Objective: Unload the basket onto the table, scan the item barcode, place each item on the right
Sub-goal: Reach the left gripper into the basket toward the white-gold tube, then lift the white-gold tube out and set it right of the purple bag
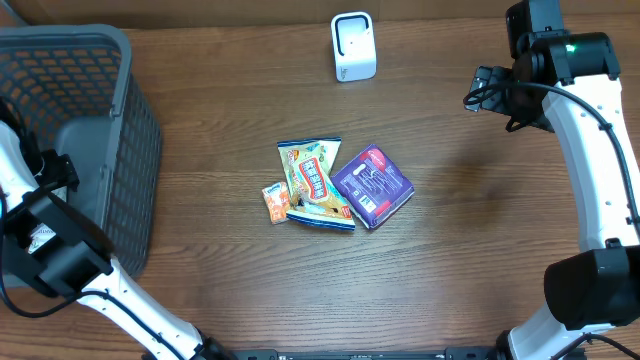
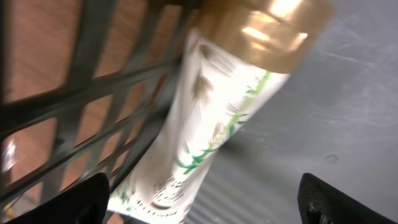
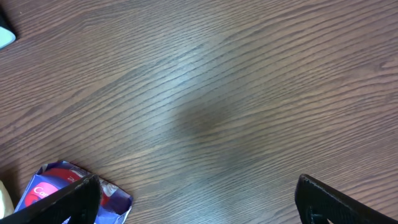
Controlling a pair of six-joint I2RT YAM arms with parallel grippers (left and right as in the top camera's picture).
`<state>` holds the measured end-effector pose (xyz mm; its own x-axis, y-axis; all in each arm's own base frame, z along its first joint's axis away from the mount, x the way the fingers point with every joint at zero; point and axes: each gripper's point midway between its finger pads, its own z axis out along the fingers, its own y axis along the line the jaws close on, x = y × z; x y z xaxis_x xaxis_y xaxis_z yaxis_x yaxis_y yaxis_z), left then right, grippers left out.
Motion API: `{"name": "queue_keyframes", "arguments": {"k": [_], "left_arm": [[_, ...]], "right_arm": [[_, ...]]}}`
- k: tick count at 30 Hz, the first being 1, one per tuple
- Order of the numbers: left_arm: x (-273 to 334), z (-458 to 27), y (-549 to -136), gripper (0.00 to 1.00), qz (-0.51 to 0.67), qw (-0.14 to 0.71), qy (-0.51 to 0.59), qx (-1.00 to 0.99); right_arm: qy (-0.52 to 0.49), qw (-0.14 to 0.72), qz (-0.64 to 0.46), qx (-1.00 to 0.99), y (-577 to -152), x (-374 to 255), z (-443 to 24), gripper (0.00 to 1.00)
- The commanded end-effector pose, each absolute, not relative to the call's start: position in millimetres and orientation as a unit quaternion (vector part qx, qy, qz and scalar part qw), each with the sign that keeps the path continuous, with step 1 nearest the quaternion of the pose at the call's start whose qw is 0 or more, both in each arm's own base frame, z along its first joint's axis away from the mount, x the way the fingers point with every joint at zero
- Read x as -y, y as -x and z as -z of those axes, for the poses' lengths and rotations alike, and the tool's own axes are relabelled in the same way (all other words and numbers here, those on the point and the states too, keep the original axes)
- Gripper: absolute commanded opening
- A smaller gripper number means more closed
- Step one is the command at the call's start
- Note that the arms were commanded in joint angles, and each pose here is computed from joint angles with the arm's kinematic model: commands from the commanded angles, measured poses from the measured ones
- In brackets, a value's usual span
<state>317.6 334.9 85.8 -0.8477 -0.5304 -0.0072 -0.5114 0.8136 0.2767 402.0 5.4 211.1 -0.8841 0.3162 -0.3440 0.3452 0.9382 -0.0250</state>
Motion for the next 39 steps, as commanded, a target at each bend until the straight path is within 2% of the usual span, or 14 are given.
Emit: {"name": "queue_keyframes", "arguments": {"k": [1,8,11,13,16,18,19,20,25,28,31,36,39], "left_arm": [[-321.4,-68.1,-324.3,0.87,0.086,0.028,-0.240,0.967],[-312.9,-34.2,-315.0,0.86,0.076,0.047,-0.233,0.968],[-309.4,-28.4,-312.0,0.75,0.072,0.054,-0.232,0.969],[-301.6,-31.4,-320.9,0.57,0.057,0.039,-0.229,0.971],[-286.6,-45.8,-345.6,0.53,0.036,0.002,-0.227,0.973],[-278.1,-55.9,-360.1,0.44,0.037,-0.016,-0.232,0.972],[-274.6,-58.4,-364.1,0.29,0.038,-0.019,-0.233,0.972],[-269.3,-61.6,-369.1,0.04,0.041,-0.020,-0.228,0.973],[-253.1,-63.5,-376.2,0.04,0.038,-0.014,-0.222,0.974],[-258.0,-94.9,-387.4,0.04,0.036,-0.045,-0.292,0.955],[-259.3,-162.4,-409.7,0.04,0.020,-0.125,-0.305,0.944],[-259.1,-306.0,-414.5,0.04,0.049,-0.297,-0.317,0.899],[-210.5,-394.2,-399.9,0.04,-0.008,-0.402,-0.285,0.870]], "right_arm": [[-0.175,0.178,0.045,-0.967,-404.1,-3.1,-215.3,1.00],[-0.175,0.178,0.045,-0.967,-404.1,-3.1,-215.3,1.00],[-0.175,0.178,0.045,-0.967,-404.1,-3.1,-215.3,1.00],[-0.175,0.178,0.045,-0.967,-404.1,-3.1,-215.3,1.00],[-0.175,0.178,0.045,-0.967,-404.1,-3.1,-215.3,1.00],[-0.175,0.178,0.045,-0.967,-404.1,-3.1,-215.3,1.00],[-0.175,0.178,0.045,-0.967,-404.1,-3.1,-215.3,1.00],[-0.175,0.178,0.045,-0.967,-404.1,-3.1,-215.2,1.00],[-0.175,0.178,0.045,-0.967,-404.1,-3.1,-215.3,1.00],[-0.175,0.178,0.045,-0.967,-404.1,-3.1,-215.3,1.00],[-0.175,0.178,0.045,-0.967,-404.1,-3.1,-215.3,1.00],[-0.175,0.178,0.045,-0.967,-404.1,-3.1,-215.3,1.00],[-0.175,0.178,0.045,-0.967,-404.1,-3.1,-215.3,1.00]]}}
